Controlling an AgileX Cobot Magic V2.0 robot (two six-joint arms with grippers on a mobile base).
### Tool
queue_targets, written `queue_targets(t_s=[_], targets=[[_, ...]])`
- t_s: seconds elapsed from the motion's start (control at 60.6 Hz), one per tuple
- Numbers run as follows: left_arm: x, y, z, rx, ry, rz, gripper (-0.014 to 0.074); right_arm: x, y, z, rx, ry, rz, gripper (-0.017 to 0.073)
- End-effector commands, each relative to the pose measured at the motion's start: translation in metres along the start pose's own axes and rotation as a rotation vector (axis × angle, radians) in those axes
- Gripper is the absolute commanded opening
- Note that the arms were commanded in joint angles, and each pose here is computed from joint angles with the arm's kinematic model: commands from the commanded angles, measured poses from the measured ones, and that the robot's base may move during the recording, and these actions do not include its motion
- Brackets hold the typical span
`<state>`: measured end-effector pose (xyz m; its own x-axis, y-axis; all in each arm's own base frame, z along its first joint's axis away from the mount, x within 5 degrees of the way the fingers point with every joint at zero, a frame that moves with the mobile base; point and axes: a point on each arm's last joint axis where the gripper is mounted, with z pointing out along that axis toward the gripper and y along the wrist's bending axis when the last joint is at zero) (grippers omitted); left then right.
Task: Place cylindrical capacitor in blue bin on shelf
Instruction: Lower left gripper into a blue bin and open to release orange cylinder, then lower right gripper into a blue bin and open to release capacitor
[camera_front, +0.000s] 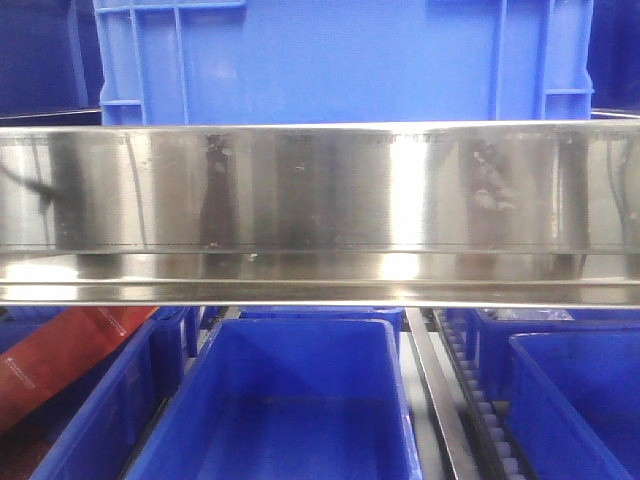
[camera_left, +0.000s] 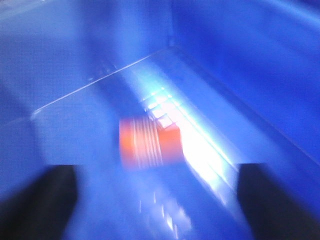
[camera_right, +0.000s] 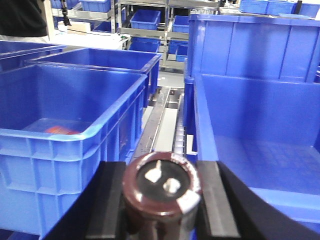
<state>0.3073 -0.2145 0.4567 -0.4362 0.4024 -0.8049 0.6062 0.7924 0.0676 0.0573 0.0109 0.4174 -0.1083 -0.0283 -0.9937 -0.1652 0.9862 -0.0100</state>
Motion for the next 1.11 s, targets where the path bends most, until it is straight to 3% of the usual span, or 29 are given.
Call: queue_targets(t_s=[0.0,0.116,0.248,0.512,0.776,1.089], targets=[[-0.001,-0.001,-0.035,0.002,-0.010,-0.008,0.0091,-0.004,0.000,-0.002,0.005,-0.035,-0.013,-0.0162],[0.008,-0.001,-0.065,0.001,-0.023,-0.008,-0.0111,-0.004,0.000,-0.002,0.005,-0.035,-0.013,-0.0162],[0.027,-0.001,-0.094,-0.012,-0.062,-0.021,-0.0111,-0.003,0.000,-0.002,0.005,-0.025,-0.012,-0.0162],[0.093,0.004,-0.142,-0.125,-0.168,-0.100,-0.0111,-0.003,0.000,-0.002,0.005,-0.025,-0.012,-0.0162],[0.174,-0.001,-0.179,-0.133,-0.294,-0.129,-0.0111,-0.003,-0.001,0.003,0.004,-0.006,-0.012,-0.0162],[0.246,-0.008,-0.226,-0.120,-0.487,-0.143,-0.0111,-0.024,0.013,0.042,-0.149,0.030,-0.073,-0.0162]])
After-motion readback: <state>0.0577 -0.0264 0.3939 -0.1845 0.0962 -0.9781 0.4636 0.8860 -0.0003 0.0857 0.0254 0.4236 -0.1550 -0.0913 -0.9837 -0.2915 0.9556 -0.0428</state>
